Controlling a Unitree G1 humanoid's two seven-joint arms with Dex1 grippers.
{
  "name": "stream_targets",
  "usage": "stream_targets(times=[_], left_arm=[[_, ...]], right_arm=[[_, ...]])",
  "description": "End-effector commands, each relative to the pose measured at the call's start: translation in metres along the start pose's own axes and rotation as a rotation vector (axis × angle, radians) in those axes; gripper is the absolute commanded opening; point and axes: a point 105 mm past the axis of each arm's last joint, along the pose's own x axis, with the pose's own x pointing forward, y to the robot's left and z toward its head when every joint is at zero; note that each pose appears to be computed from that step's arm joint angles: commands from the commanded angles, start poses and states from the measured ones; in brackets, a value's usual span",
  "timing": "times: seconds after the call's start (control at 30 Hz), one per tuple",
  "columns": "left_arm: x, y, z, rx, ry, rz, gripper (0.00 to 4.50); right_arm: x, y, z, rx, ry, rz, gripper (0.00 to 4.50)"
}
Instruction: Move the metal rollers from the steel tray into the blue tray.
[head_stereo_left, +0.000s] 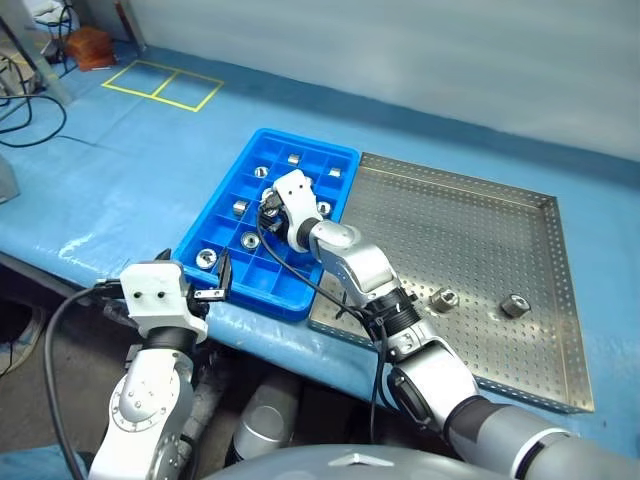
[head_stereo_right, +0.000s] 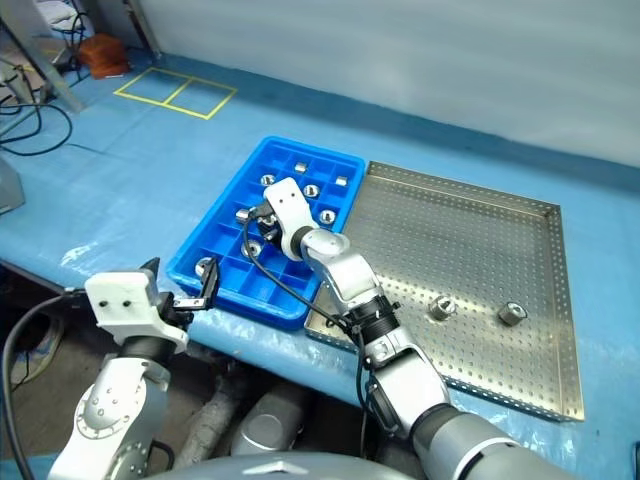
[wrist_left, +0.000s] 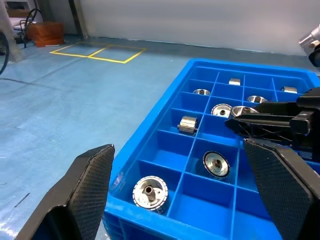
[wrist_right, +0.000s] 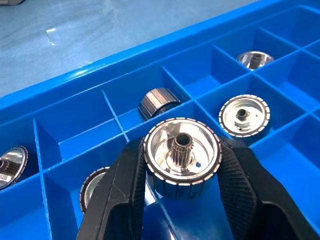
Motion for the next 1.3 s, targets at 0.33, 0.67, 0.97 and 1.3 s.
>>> stream_targets(times=[0.33,0.67,0.97,1.3], left_arm=[[0.010,-0.014,0.011,-0.007,-0.050,-0.101,4.50],[0.014,-0.020,0.009,-0.014,-0.047,-0.142,4.50],[0.018,-0.036,-0.009,-0.007,0.057,-0.264,4.50],[0.003,-0.103,-0.030,0.063,0.152,-0.745,4.50]], right_arm=[[-0.029,-0.027,0.018,-0.001,-0.072,-0.092,1.68],[-0.035,-0.022,0.003,0.003,-0.009,-0.085,2.68],[-0.065,-0.053,0.021,0.041,-0.088,-0.224,4.48],[-0.159,-0.132,-0.006,0.108,-0.050,-0.725,4.48]])
